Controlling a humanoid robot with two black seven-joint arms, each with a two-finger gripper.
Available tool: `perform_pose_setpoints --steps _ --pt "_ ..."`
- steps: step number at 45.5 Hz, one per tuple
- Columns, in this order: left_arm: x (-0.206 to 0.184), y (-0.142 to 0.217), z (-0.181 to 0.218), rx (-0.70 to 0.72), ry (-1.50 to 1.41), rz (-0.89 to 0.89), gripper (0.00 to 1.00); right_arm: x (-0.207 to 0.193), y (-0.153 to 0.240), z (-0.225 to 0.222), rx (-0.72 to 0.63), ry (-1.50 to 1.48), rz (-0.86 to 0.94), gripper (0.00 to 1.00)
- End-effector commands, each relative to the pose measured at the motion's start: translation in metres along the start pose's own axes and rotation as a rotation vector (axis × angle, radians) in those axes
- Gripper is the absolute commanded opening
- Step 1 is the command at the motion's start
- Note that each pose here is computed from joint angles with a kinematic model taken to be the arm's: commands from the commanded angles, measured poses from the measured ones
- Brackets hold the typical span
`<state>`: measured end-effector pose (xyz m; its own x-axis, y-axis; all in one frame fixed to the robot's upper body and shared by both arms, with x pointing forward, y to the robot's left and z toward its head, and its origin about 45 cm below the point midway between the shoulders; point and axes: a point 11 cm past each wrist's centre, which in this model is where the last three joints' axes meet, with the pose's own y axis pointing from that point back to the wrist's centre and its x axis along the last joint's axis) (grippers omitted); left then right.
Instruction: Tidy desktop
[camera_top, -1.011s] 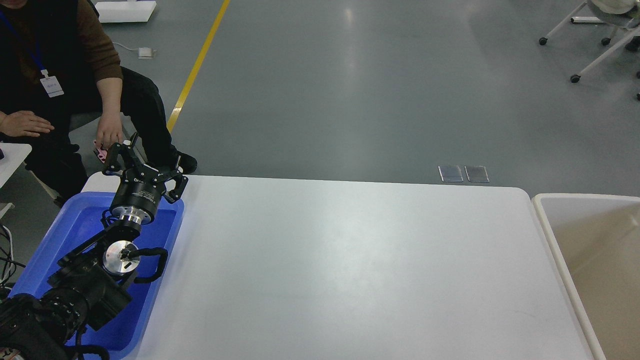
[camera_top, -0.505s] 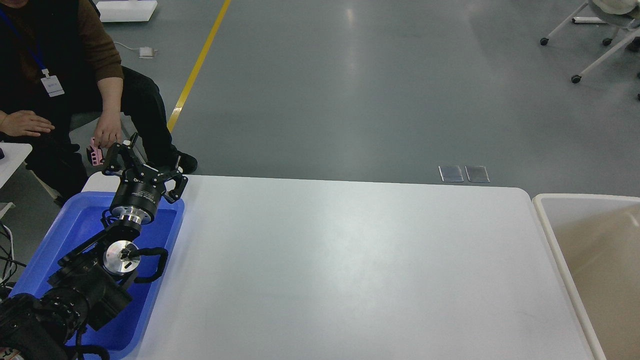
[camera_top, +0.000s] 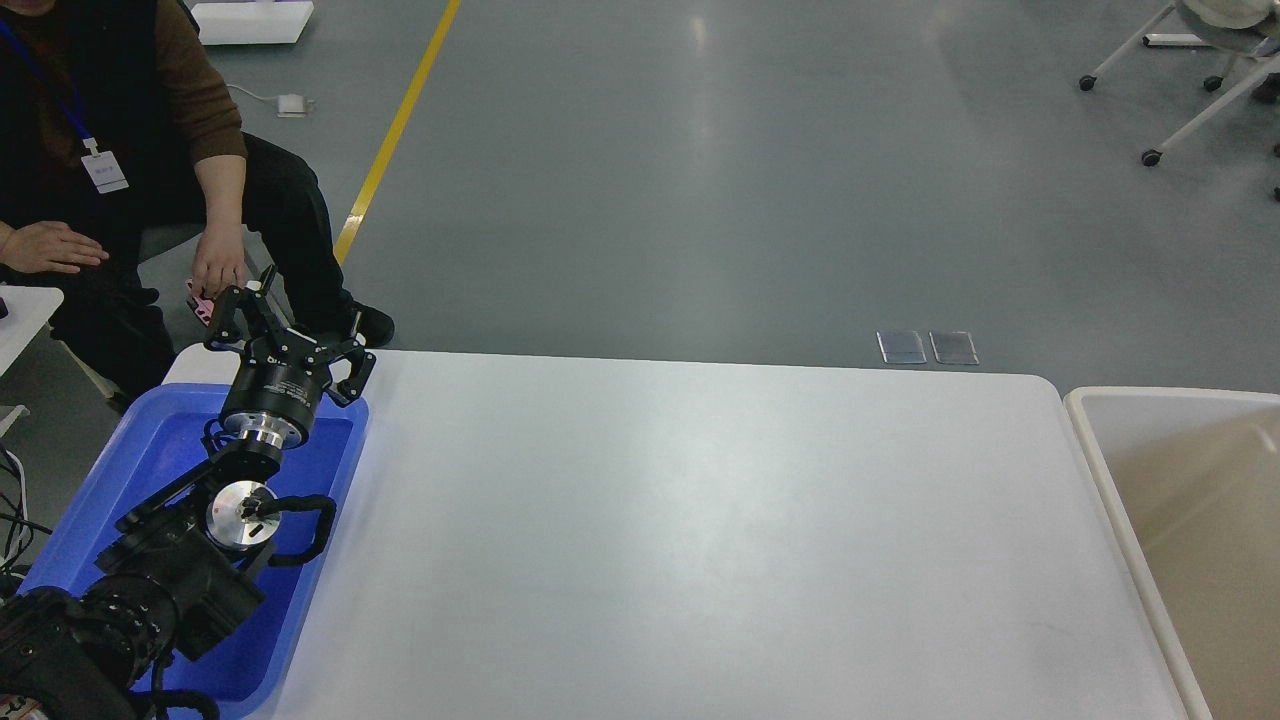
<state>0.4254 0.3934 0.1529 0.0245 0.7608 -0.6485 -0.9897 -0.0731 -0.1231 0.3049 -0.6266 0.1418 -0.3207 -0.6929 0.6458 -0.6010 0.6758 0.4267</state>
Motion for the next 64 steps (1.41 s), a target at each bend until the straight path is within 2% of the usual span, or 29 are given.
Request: perform_pose_setpoints --steps 1,21,37,47,64 --pt "0.0 0.0 0.0 0.0 0.001 -0.001 1.0 -0.009 0.001 0.001 -0.003 0.0 -0.007 1.0" --pt "0.0 0.0 0.0 0.0 0.001 -0.001 1.0 -0.038 0.003 -0.011 0.019 -0.018 -0.046 1.0" --pt "0.0 0.0 0.0 0.0 0.0 0.0 1.0 -0.04 0.001 -0.069 0.106 -0.08 -0.07 1.0" --pt "0.0 0.0 0.0 0.0 0.0 0.0 1.0 -0.038 0.005 -0.122 0.193 -0.223 -0.18 1.0" --pt "0.0 0.0 0.0 0.0 0.001 -0.001 1.0 0.053 0.021 -0.219 0.413 -0.59 -0.171 1.0"
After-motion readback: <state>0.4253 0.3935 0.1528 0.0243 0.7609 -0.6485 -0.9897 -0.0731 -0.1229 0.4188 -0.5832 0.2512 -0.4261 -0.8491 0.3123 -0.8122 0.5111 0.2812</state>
